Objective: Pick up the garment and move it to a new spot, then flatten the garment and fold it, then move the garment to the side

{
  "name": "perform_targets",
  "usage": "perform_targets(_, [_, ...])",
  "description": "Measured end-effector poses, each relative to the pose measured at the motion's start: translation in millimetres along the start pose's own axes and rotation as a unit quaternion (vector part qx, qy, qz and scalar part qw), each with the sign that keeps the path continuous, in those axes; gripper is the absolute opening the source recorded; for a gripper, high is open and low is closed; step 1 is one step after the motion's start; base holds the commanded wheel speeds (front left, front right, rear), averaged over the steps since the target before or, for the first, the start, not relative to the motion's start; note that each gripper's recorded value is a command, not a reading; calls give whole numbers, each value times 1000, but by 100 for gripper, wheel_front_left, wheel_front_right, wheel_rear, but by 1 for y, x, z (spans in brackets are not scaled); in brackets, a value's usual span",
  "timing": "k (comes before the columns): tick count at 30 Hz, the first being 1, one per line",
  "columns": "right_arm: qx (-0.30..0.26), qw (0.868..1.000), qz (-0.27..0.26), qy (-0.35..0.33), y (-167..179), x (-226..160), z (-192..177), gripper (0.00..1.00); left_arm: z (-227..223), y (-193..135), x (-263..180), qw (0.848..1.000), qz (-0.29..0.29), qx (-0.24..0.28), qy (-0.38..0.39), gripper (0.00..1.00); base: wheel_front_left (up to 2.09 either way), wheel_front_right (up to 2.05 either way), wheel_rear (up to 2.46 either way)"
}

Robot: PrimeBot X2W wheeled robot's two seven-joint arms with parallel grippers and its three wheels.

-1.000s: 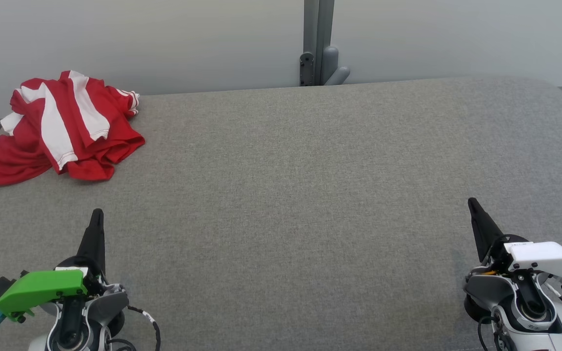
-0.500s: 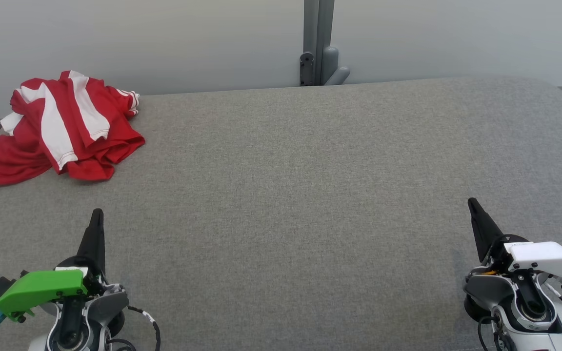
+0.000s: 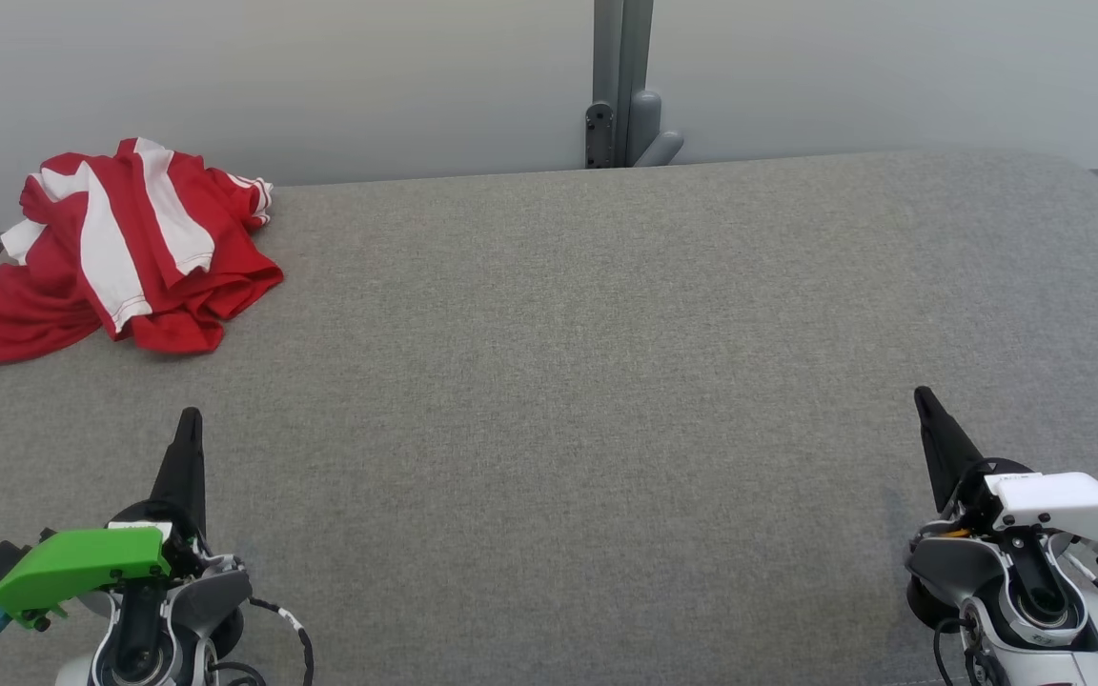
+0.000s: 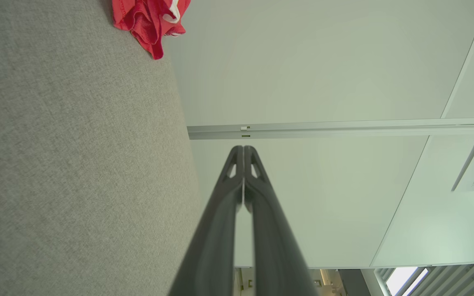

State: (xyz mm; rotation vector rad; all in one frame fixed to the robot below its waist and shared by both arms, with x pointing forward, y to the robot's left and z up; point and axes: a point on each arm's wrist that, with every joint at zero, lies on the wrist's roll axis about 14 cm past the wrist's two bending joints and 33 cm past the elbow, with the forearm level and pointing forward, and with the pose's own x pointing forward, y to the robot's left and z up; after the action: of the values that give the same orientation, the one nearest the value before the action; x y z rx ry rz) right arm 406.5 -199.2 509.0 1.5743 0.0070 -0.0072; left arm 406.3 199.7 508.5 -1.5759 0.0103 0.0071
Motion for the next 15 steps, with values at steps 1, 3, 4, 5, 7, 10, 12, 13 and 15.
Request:
perform_targets(1, [0,1000,0,0,0,0,0,0,0,0,0,1000,0,0,0,0,0,0,0])
perform_targets(3, [0,1000,0,0,0,0,0,0,0,0,0,1000,0,0,0,0,0,0,0])
perform_targets(4, [0,1000,0,0,0,0,0,0,0,0,0,1000,0,0,0,0,0,0,0])
perform_targets(5, [0,1000,0,0,0,0,0,0,0,0,0,1000,0,0,0,0,0,0,0])
perform_targets(7, [0,1000,0,0,0,0,0,0,0,0,0,1000,0,0,0,0,0,0,0])
perform_targets(10, [0,1000,0,0,0,0,0,0,0,0,0,1000,0,0,0,0,0,0,0])
perform_targets(12, [0,1000,0,0,0,0,0,0,0,0,0,1000,0,0,0,0,0,0,0])
perform_targets(13, [0,1000,0,0,0,0,0,0,0,0,0,1000,0,0,0,0,0,0,0])
perform_targets(15, [0,1000,0,0,0,0,0,0,0,0,0,1000,0,0,0,0,0,0,0])
